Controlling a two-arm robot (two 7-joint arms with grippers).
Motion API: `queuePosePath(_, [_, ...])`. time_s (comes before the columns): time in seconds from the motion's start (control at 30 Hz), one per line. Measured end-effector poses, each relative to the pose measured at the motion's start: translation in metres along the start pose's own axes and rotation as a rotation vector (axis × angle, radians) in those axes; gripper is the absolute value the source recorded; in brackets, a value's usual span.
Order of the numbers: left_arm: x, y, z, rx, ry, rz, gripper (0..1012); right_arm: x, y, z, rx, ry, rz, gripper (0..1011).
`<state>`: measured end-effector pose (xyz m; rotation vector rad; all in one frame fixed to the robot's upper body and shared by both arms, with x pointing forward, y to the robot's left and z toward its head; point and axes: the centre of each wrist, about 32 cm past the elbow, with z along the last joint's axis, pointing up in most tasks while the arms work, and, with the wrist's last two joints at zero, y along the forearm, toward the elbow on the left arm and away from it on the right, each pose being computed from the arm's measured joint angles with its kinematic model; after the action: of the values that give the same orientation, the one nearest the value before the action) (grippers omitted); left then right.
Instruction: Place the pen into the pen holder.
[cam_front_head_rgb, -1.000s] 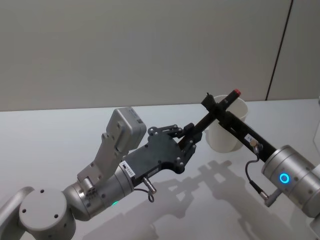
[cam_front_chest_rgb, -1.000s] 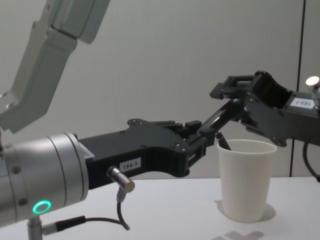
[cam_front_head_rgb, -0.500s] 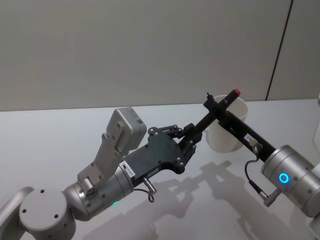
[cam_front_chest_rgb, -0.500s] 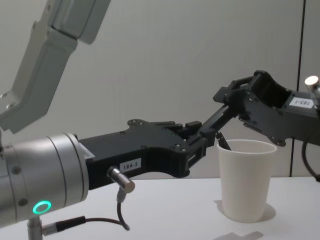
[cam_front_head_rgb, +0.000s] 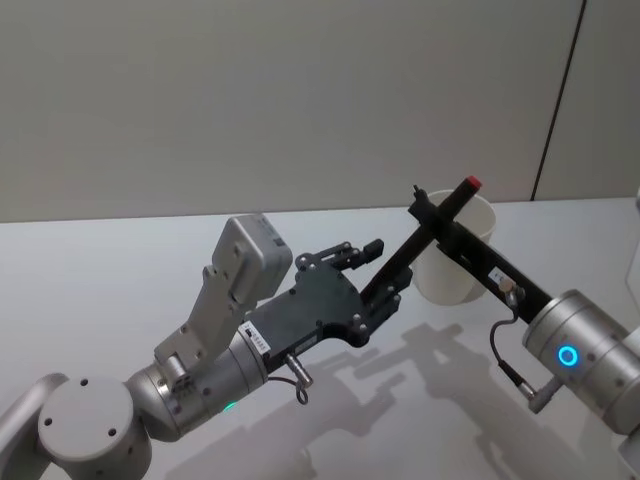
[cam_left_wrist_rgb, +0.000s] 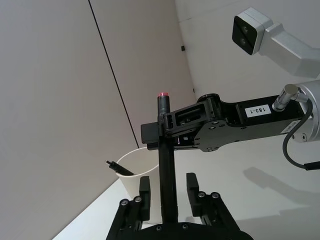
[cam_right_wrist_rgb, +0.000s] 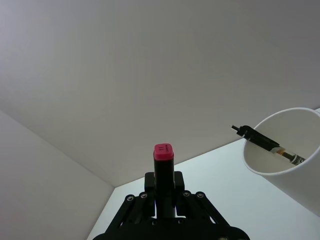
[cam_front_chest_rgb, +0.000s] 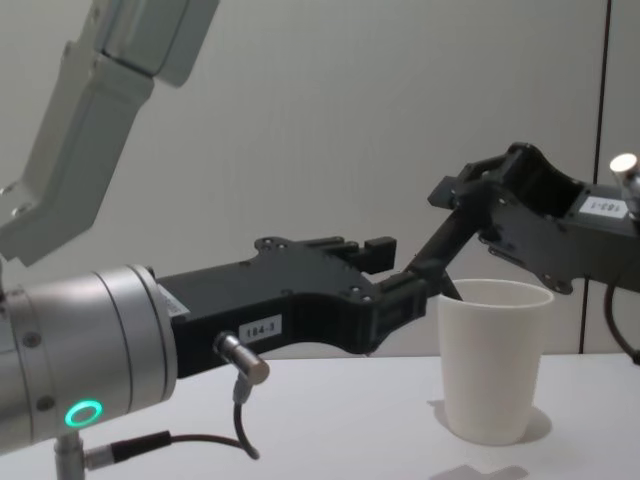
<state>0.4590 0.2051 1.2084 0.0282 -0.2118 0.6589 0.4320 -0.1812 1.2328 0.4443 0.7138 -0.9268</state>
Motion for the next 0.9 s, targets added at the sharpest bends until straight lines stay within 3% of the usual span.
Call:
queuePosePath(0.1, [0.0000, 0.0000, 0.0000, 0.000, 0.000, 0.000, 469, 0.0000, 0.0000, -0.0001, 0.000, 0.000, 0.000, 208])
queuePosePath(0.13, [0.0000, 0.0000, 0.0000, 0.000, 0.000, 0.000, 537, 0.0000, 0.0000, -0.0001, 0.000, 0.000, 0.000, 208])
queuePosePath(0.6, [-0.0001, 0.0000, -0.0001, 0.001, 0.000, 0.000, 961, -0.0001, 0.0000, 0.0001, 0.001, -0.001, 0.002, 208])
queuePosePath(0.9, [-0.0001, 0.0000, -0.0001, 0.001, 0.000, 0.000, 1001, 0.0039, -0.0016, 0.0045, 0.041, -0.018, -0.008, 208])
